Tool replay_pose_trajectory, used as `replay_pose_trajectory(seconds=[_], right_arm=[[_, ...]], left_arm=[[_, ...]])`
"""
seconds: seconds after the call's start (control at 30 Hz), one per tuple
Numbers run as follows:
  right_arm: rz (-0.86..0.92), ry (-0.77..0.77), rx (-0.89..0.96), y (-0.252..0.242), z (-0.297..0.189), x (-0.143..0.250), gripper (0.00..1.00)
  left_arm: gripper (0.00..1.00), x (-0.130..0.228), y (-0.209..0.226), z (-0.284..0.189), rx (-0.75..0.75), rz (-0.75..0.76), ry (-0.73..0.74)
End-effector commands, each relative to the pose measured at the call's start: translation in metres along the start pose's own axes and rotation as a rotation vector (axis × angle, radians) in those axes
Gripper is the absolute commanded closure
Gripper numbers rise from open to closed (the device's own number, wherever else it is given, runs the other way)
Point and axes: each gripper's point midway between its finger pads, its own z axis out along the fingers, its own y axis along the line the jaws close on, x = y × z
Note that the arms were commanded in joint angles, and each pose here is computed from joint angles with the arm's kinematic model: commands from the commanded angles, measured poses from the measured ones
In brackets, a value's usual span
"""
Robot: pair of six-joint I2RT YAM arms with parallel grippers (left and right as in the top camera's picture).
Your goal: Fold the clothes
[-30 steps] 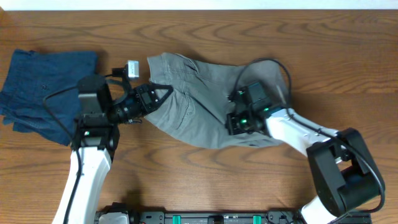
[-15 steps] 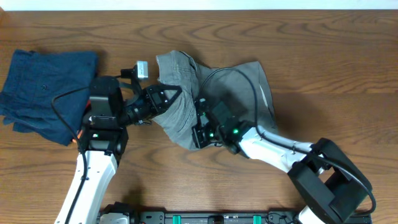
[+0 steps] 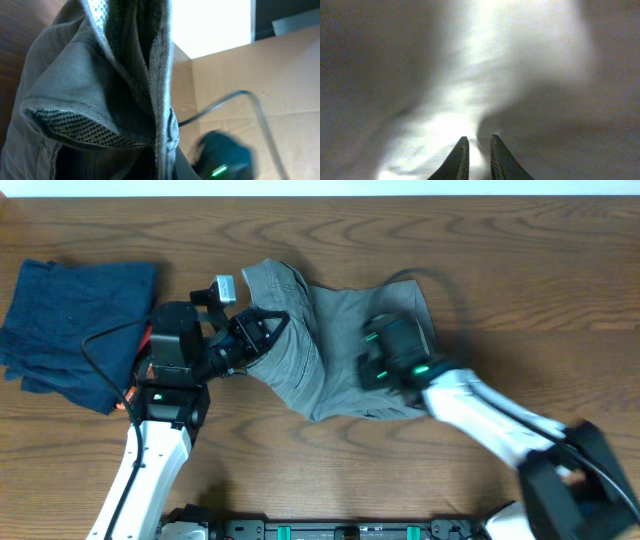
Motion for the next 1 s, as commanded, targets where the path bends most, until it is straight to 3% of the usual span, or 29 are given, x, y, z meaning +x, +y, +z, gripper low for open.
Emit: replay_pose_trajectory(seconds=[0.0, 0.2, 0.5, 0.63, 0.97], right_arm=[[0.063, -0.053, 0.111, -0.052, -0.025, -0.023, 0.88], [0.191, 0.12, 0.225, -0.112, -0.027, 0.02, 0.95], [0.231, 0.368, 0.231, -0.114, 0.004, 0.103, 0.96], [0.237, 0.408, 0.148, -0.095, 0.01, 0.113, 0.97], [0.2, 0.413, 0.135, -0.079, 0.013, 0.117, 0.96]], left_arm=[[0.94, -0.003, 0.007, 0.01, -0.043, -0.005, -0.028], [0.93, 0.012, 0.008, 0.042, -0.036, 0.028, 0.012], [0.94, 0.046, -0.005, 0.095, 0.039, 0.0, 0.074], [0.94, 0.063, -0.007, 0.111, 0.053, -0.036, 0.102], [0.93, 0.096, -0.018, 0.127, 0.063, -0.027, 0.137]])
